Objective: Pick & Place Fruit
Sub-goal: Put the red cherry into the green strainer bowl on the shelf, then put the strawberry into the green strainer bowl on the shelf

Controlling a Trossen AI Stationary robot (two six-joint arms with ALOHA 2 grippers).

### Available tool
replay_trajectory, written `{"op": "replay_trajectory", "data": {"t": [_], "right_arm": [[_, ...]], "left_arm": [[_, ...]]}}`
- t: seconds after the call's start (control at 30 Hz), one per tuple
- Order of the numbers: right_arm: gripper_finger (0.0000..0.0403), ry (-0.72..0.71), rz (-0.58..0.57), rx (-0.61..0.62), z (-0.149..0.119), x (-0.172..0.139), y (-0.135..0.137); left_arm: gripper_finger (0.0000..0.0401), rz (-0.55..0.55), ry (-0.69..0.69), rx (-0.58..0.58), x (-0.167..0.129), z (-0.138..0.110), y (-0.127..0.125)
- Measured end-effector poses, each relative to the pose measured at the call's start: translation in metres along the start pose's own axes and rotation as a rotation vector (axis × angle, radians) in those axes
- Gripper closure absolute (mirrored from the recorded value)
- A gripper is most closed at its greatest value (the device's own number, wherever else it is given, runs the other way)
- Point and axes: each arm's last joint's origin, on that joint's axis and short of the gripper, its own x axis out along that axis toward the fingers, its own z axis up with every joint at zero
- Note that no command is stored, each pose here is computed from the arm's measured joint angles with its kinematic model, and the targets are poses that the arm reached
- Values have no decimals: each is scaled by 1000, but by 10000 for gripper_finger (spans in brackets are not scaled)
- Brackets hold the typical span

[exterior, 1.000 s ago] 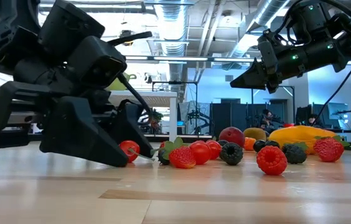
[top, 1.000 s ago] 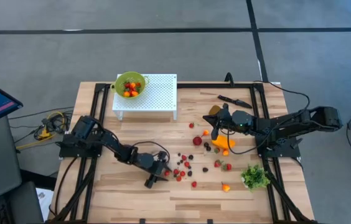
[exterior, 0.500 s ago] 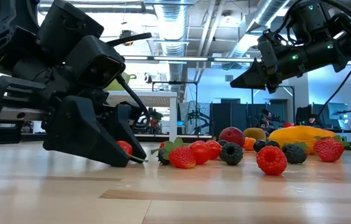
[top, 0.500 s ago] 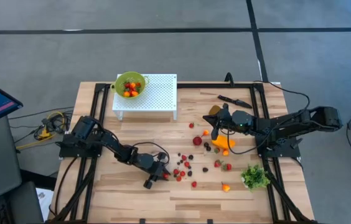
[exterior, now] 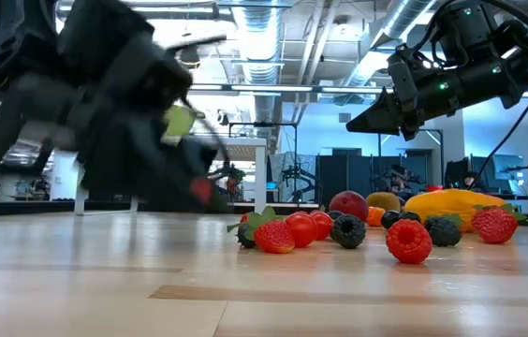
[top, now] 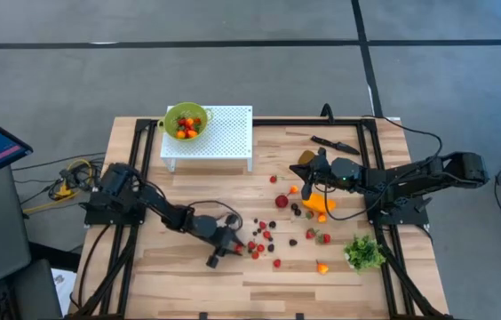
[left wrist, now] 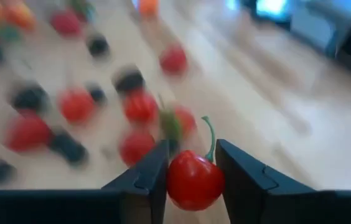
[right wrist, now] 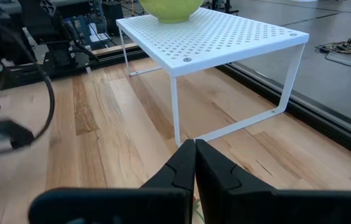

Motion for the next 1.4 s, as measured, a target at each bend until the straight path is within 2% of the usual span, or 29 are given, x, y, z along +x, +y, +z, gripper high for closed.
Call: {"op": "replay_trajectory", "data": {"t": [0.1, 0.2, 0.33, 0.5, 0.63, 0.77, 0.93, 1.13, 1.3, 1.4], "right_arm": [[397, 2, 0, 0, 0, 0, 0], [397, 1, 0, 0, 0, 0, 0], [397, 1, 0, 0, 0, 0, 0], [397, 1, 0, 0, 0, 0, 0], [397, 1, 0, 0, 0, 0, 0], [397, 1, 0, 0, 0, 0, 0], [397, 1, 0, 0, 0, 0, 0], [397, 1, 0, 0, 0, 0, 0], [397, 1, 0, 0, 0, 0, 0], [397, 1, 0, 0, 0, 0, 0]], "left_arm": [[274, 36, -71, 13, -14, 19, 9], [276, 158, -154, 79, -35, 45, 22], [294, 474, -243, 155, -73, 82, 44], [283, 933, -329, 207, -134, 120, 70], [270, 1267, -294, 186, -181, 132, 87], [290, 1478, -194, 142, -211, 130, 101], [330, 1538, -62, 73, -220, 114, 116], [368, 1556, 56, 59, -217, 100, 133], [376, 1527, 54, 70, -211, 100, 130], [358, 1448, 24, 98, -204, 104, 121]]}}
